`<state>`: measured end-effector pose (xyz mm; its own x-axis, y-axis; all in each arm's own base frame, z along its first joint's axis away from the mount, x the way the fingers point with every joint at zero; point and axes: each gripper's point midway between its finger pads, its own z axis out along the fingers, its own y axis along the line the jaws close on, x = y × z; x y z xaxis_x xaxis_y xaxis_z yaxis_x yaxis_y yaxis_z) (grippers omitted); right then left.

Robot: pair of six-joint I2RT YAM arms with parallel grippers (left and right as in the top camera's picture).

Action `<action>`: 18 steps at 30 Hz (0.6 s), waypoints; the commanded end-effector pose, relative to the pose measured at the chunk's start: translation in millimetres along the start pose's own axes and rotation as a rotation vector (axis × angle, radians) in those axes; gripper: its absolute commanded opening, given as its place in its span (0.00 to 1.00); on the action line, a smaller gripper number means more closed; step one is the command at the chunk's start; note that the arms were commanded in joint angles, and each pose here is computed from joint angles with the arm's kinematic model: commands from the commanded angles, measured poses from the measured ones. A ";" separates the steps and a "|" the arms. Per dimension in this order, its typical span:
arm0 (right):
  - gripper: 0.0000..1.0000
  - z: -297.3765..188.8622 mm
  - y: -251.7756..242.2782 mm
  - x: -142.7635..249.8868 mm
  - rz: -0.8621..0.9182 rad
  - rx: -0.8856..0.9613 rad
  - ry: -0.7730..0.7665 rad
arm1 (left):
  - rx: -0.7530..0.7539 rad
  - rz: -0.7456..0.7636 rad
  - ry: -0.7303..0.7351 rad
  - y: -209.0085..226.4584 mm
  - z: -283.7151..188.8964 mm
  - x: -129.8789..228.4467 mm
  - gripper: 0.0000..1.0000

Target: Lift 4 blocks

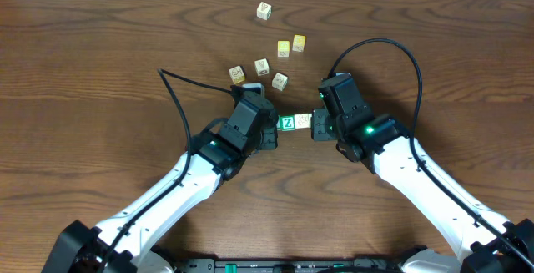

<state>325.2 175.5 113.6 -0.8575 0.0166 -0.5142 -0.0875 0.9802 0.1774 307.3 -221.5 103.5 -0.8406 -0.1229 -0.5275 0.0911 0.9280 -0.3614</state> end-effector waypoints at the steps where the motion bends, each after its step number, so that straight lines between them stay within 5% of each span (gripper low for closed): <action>1: 0.01 -19.8 93.2 28.7 -0.040 -0.395 0.145 | 0.337 0.067 0.070 -89.1 -23.9 5.3 0.07; 18: 0.01 -2.4 92.7 36.9 -0.038 -0.380 0.186 | 0.335 0.067 0.073 -88.6 -22.4 5.9 0.07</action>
<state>325.3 177.0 91.2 -0.8847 0.0086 -0.4662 -0.0753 0.9841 0.1611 309.4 -218.4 101.1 -0.8366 -0.1248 -0.5335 0.0803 0.9353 -0.3447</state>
